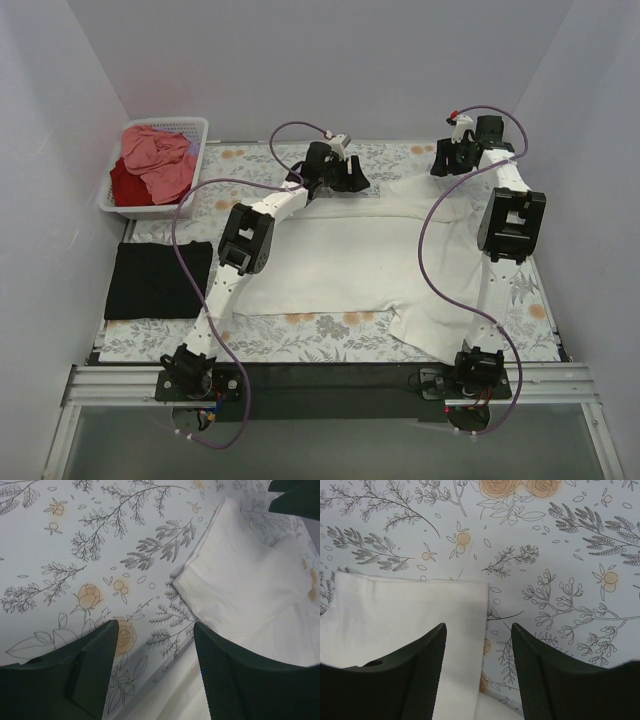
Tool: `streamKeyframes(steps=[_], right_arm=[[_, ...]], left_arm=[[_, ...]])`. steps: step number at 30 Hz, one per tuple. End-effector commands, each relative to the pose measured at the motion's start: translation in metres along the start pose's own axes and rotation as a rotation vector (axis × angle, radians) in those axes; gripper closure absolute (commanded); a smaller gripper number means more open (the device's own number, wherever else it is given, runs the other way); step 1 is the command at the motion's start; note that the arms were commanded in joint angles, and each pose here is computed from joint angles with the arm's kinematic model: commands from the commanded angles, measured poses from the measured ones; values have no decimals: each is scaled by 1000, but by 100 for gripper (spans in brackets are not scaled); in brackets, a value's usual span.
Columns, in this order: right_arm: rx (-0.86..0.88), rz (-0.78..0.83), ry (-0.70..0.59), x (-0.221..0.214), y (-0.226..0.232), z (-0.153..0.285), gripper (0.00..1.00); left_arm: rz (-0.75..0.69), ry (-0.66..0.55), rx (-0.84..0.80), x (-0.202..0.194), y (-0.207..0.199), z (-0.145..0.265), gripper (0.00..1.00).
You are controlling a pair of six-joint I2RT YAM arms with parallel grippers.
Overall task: Fold and stack the t-shirts
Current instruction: Fold the tshirt
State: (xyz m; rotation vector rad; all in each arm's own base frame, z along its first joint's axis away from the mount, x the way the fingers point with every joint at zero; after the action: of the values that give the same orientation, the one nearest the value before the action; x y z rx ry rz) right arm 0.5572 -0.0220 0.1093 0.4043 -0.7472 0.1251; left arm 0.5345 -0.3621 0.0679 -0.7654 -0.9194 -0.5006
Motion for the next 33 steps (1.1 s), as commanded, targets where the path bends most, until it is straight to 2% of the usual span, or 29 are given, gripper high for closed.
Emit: streamKeyframes(steps=[1, 11, 20, 24, 27, 30, 31, 33], right_arm=[[-18, -9, -14, -2, -6, -11, 39], [-13, -10, 19, -14, -3, -29, 39], [11, -6, 31, -17, 8, -43, 39], [6, -8, 36, -20, 10, -51, 39], [10, -1, 42, -22, 12, -55, 44], [13, 0, 46, -24, 12, -55, 53], [15, 0, 46, -24, 12, -55, 59], [21, 6, 42, -22, 14, -52, 65]], left_arm=[[0, -118, 6, 32, -12, -6, 39], [-7, -97, 20, 6, -29, -29, 39], [-44, -69, 43, -17, -44, -46, 44], [-41, -68, 73, -22, -37, -49, 46], [-58, -62, 72, -24, -37, -50, 49], [-62, -58, 76, -27, -34, -51, 61], [-59, -58, 73, -28, -34, -52, 67], [-68, -70, 66, -24, -35, -53, 84]])
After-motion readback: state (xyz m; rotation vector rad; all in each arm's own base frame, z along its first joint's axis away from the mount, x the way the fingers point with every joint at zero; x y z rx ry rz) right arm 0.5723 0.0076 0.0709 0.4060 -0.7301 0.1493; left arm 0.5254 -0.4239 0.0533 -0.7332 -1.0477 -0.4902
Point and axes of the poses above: each gripper's point midway between its finger pads, its own z axis back along the fingers, its own y axis along the line the jaws close on, x = y × z, the point moved 6 cm from there along z, back along the fingers, and after that the axes turned 11 degrees about -z, right-handed, at the moved point
